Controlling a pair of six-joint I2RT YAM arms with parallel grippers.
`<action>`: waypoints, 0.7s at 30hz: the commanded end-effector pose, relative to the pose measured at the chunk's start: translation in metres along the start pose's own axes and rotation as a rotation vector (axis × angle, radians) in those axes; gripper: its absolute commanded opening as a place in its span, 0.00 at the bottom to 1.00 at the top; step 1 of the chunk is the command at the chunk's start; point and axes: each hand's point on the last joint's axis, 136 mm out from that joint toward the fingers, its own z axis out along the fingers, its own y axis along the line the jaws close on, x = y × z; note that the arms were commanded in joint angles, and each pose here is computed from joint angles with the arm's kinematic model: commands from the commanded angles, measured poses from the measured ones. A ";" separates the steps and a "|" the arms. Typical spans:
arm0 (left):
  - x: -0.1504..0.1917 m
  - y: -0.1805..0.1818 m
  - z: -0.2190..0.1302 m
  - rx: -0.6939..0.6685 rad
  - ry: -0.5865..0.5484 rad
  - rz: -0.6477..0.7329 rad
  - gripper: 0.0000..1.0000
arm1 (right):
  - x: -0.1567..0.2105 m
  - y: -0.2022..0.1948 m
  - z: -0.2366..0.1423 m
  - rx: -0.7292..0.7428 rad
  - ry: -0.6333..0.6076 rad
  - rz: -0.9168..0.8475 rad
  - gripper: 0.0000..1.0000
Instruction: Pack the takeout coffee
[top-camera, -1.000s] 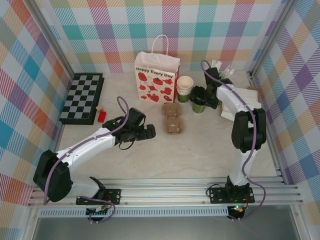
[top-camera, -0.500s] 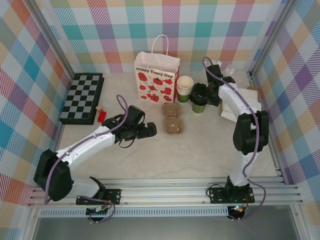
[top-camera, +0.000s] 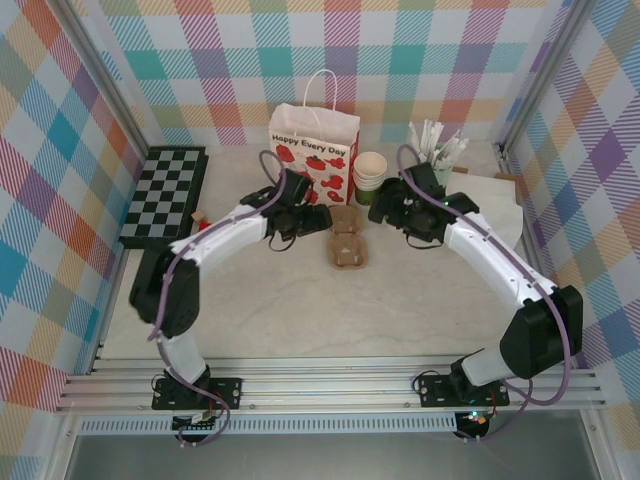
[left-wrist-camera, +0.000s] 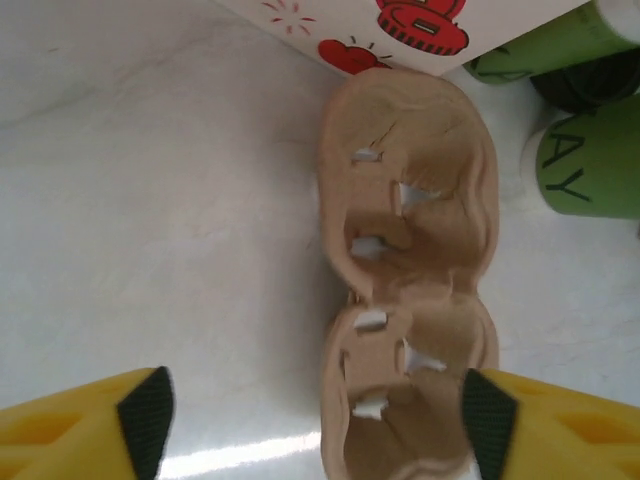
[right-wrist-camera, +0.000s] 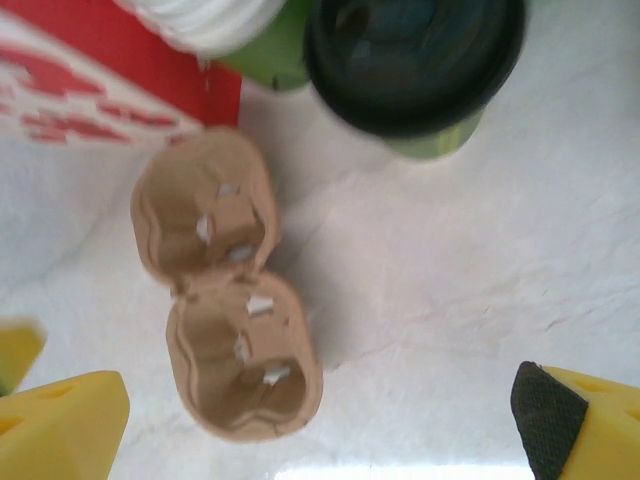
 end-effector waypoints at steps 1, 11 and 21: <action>-0.007 -0.006 0.027 -0.003 0.039 0.037 0.68 | 0.012 -0.002 0.004 0.005 0.025 0.048 1.00; -0.015 -0.017 0.076 -0.024 0.074 0.087 0.33 | 0.030 0.008 0.000 -0.101 0.050 -0.081 1.00; 0.009 0.002 0.051 -0.047 0.134 0.310 0.06 | 0.050 0.046 -0.022 -0.351 0.091 -0.473 1.00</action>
